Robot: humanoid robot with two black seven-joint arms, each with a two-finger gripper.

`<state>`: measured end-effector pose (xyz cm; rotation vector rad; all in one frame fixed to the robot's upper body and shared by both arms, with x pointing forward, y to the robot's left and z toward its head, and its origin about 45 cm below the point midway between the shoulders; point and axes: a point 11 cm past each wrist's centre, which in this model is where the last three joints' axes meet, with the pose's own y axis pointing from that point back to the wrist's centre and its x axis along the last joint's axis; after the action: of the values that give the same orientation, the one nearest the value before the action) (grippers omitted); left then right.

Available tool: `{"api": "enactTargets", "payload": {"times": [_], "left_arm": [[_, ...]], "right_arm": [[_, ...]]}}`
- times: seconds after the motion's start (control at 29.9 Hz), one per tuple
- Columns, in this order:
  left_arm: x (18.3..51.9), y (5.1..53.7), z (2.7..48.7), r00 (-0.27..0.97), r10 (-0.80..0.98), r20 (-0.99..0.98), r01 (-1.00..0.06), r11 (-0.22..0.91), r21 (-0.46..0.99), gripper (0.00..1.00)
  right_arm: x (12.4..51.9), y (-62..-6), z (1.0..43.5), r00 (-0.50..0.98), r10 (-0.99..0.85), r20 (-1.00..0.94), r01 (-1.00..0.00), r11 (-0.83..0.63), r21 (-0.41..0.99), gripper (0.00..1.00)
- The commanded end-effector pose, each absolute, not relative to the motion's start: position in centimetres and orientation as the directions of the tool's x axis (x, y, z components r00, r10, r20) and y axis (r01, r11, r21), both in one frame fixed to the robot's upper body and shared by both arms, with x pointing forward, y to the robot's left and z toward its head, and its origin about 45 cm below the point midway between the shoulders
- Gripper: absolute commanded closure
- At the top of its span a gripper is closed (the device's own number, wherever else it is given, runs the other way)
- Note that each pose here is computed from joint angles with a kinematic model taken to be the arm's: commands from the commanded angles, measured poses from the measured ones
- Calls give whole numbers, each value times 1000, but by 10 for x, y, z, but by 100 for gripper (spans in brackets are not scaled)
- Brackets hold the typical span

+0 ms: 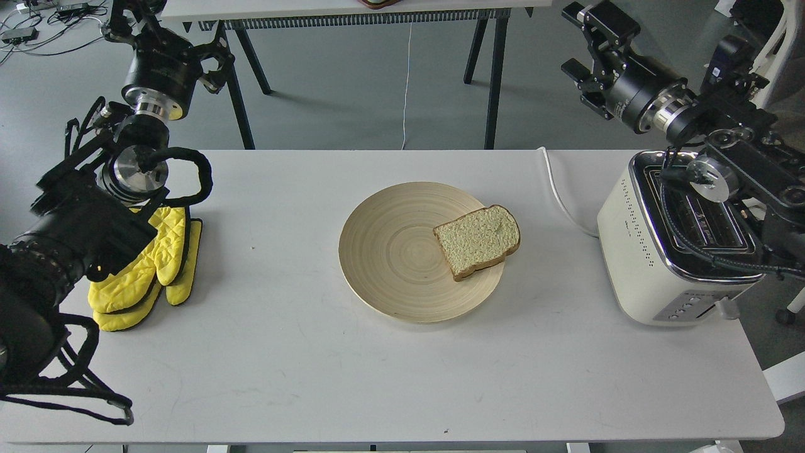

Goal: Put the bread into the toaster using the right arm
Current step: 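Raise the right gripper off the toaster and swing it toward the bowl, then reach the right gripper to the bread slice and grasp its edge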

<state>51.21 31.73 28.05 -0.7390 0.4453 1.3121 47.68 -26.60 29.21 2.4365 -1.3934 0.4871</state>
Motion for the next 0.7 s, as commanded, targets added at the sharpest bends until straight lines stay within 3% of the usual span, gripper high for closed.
{"api": "enactTargets", "payload": {"times": [0.0, 0.3, 0.67], "left_arm": [[512, 317, 280, 222, 702, -677, -969, 82, -233, 0], [512, 317, 280, 222, 702, -676, -969, 82, -233, 0], [512, 316, 280, 222, 702, -676, -969, 83, -232, 0]], "right_arm": [[465, -254, 255, 507, -641, 576, -846, -498, 191, 2], [438, -226, 171, 588, -317, 744, -774, -489, 403, 3], [423, -237, 130, 624, -166, 764, -749, -408, 523, 26]]}}
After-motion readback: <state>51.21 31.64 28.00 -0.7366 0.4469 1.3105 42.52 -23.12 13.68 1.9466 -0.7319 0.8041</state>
